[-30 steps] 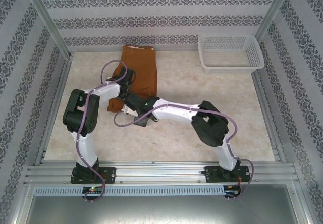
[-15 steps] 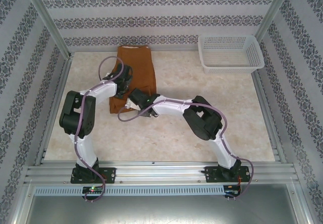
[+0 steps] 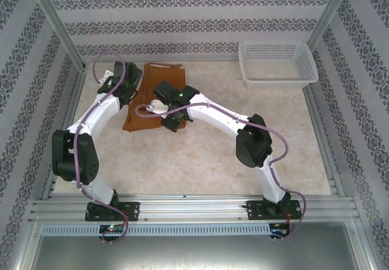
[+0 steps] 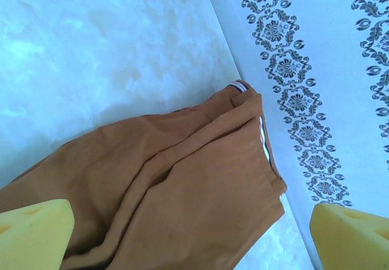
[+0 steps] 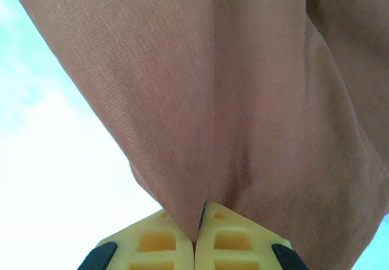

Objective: Roll up the long pants

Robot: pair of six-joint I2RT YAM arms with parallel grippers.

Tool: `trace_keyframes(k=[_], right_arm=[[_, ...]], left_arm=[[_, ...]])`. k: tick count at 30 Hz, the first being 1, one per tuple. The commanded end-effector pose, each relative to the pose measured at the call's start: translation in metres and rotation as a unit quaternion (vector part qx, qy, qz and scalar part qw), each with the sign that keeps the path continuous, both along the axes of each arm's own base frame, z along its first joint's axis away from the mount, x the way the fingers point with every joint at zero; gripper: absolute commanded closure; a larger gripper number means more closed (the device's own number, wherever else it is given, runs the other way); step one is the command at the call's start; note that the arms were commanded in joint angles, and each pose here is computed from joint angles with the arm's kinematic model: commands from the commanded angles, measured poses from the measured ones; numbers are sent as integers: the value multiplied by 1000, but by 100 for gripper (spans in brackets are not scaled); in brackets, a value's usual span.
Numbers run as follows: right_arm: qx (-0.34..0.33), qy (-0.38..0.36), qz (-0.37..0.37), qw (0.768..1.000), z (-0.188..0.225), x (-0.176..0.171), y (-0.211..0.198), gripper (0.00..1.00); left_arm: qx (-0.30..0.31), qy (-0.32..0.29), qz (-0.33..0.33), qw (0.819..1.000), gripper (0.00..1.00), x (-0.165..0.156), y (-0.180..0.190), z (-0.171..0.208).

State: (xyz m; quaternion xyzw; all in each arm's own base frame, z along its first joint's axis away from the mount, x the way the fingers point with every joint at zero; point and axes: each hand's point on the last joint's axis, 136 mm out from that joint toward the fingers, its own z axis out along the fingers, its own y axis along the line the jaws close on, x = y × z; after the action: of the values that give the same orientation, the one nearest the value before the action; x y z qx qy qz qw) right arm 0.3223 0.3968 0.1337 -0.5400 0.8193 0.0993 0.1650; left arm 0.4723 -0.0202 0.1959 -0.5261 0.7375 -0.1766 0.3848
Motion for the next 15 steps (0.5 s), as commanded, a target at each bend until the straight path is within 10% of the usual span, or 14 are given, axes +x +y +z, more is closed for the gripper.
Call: trace_keyframes(k=[1,12,15], right_arm=[[14,129,-16,991,-2,-25,-3,100],[112,223,-119,961,-19,57,-5,100],[119,233,-137,955,-34,70,-9,100]], left_arm=[[-3,19,-20,1000,0,-17,-3,-3],[25,-7,-21,999,3,-52,8,42],[10,-20,-37,999,52,-56,1,55]])
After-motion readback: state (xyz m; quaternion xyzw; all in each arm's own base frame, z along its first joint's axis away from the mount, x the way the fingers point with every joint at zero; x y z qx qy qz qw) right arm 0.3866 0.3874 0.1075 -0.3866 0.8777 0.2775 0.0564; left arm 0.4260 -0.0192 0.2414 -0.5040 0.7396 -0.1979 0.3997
